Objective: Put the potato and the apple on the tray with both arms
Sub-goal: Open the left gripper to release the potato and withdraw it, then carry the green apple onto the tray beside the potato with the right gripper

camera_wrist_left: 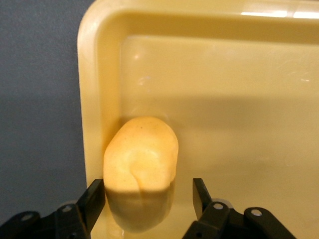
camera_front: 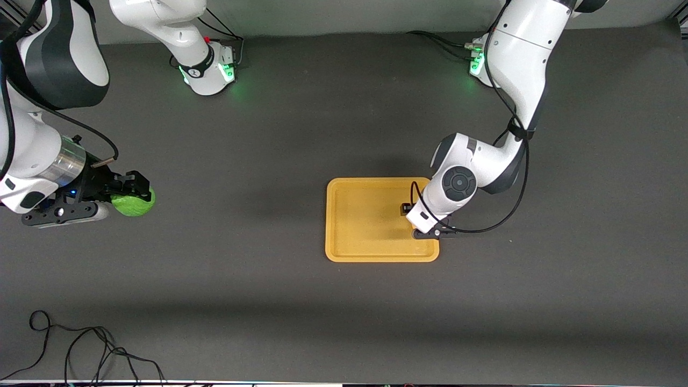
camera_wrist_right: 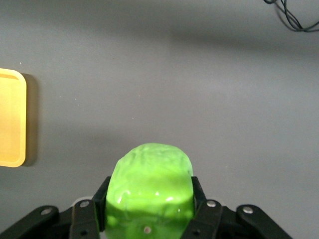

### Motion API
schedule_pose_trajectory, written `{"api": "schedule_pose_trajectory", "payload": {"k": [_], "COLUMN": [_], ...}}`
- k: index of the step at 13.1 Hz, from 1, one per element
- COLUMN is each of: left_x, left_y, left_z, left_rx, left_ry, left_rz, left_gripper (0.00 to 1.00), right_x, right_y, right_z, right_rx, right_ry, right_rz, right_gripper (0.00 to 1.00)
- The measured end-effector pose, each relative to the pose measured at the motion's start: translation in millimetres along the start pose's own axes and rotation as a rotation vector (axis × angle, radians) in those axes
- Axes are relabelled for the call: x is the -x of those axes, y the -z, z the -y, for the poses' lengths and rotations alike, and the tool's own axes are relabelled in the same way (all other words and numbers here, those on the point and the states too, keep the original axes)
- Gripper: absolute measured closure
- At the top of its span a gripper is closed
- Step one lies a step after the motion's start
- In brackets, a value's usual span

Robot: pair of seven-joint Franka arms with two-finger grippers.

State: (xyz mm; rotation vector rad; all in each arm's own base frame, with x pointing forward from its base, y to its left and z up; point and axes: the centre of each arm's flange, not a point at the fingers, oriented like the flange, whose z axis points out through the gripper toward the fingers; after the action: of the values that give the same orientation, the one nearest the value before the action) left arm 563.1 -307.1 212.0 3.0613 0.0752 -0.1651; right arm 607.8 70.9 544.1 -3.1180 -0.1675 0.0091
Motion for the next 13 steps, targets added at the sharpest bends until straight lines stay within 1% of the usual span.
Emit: {"api": "schedule_pose_trajectory", "payload": {"k": [3,5,7,8,10,11,13], "left_x": [-8.9,-18.6,-21.6,-20.0,-12.7,-6.8,6.8], "left_y": [18.2,65.4,140.5,181.2,249.1,273.0,307.0], "left_z": [-0.1,16.1,58.6,86.1,139.1,158.0,181.7], "left_rx": [0.009,0.005,-0.032,-0.049,-0.074,-0.085,-0.085], "left_ry": [0.007,0.029,0.009,-0.002,-0.022,-0.037,-0.065], "left_rz": [-0.02,-0.011,0.042,0.057,0.034,0.011,-0.03], "left_gripper": [0.19,0.11,0.11,0.11,0.08,0.01,0.0], "right_x": [-11.3,-22.4,-31.3,-34.3,-36.7,-35.8,-27.7], "right_y": [1.3,-1.3,-11.9,-20.8,-41.3,-52.6,-78.3], "right_z": [12.6,42.9,98.4,131.1,203.2,243.3,325.8], "right_rx": [0.0,-0.002,-0.004,-0.003,-0.001,-0.001,-0.004], "right_ry": [0.01,-0.009,-0.054,-0.078,-0.13,-0.159,-0.219], "right_rz": [-0.013,-0.02,-0.017,-0.011,-0.003,-0.003,-0.008], "right_gripper": [0.37,0.37,0.37,0.37,0.37,0.37,0.37]}}
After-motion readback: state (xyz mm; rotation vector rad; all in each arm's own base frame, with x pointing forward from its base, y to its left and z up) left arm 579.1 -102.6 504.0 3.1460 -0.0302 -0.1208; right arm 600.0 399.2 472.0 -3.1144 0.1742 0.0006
